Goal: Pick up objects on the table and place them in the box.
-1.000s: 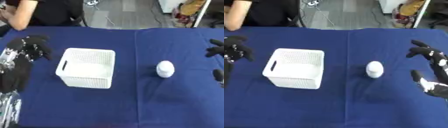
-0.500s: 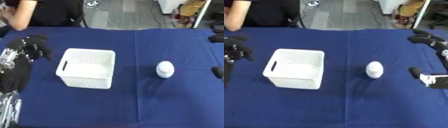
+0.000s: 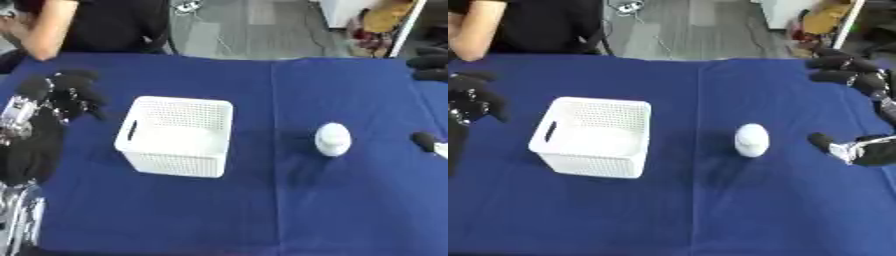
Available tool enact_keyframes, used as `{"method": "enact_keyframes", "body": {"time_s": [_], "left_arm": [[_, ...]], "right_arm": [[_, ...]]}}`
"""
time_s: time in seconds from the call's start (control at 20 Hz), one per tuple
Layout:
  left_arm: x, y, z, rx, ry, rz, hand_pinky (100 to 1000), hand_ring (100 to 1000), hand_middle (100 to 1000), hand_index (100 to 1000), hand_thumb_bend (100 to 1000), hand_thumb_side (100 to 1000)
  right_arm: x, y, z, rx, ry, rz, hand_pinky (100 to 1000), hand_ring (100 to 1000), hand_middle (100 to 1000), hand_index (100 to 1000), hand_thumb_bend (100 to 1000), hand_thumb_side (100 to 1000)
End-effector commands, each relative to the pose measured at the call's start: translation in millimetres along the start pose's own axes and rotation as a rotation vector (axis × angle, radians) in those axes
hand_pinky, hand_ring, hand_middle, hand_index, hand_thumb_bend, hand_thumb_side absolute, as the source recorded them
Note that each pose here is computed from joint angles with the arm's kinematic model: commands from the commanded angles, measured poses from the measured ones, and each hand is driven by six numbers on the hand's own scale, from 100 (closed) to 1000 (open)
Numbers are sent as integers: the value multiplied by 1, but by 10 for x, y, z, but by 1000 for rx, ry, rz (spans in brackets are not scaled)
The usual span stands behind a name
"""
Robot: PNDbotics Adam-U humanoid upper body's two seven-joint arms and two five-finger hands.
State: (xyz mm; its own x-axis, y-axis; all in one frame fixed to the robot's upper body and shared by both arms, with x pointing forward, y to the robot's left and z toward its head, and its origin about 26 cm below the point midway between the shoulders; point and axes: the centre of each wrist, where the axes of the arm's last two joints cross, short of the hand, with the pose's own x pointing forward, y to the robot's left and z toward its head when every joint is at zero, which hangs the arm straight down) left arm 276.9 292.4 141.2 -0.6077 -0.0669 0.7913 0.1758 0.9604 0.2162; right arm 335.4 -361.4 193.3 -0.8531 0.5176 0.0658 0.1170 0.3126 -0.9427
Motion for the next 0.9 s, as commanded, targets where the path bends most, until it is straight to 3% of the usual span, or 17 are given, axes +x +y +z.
{"method": "enact_keyframes", "body": {"time_s": [0.05, 0.1, 0.25, 0.3, 0.9], "left_arm": [[60, 17, -26, -12, -18, -14, 475, 561, 727, 703, 122, 964], [60, 16, -26, -13, -17, -14, 475, 560, 727, 703, 121, 965], [59, 14, -26, -16, -16, -13, 476, 560, 727, 702, 121, 965], [59, 14, -26, -16, -16, -13, 476, 560, 726, 702, 121, 965], [58, 8, -27, -19, -16, -10, 476, 561, 726, 702, 121, 964]], "right_arm": [[-55, -128, -27, 201, -146, 111, 828, 1000, 882, 898, 378, 391], [-73, -123, -37, 214, -145, 110, 833, 1000, 888, 900, 401, 483], [-139, -112, -70, 268, -140, 106, 840, 1000, 892, 902, 419, 521], [-162, -111, -82, 288, -138, 105, 844, 1000, 895, 904, 412, 484], [-444, 45, -64, 434, -63, 48, 874, 1000, 893, 905, 406, 501]]}}
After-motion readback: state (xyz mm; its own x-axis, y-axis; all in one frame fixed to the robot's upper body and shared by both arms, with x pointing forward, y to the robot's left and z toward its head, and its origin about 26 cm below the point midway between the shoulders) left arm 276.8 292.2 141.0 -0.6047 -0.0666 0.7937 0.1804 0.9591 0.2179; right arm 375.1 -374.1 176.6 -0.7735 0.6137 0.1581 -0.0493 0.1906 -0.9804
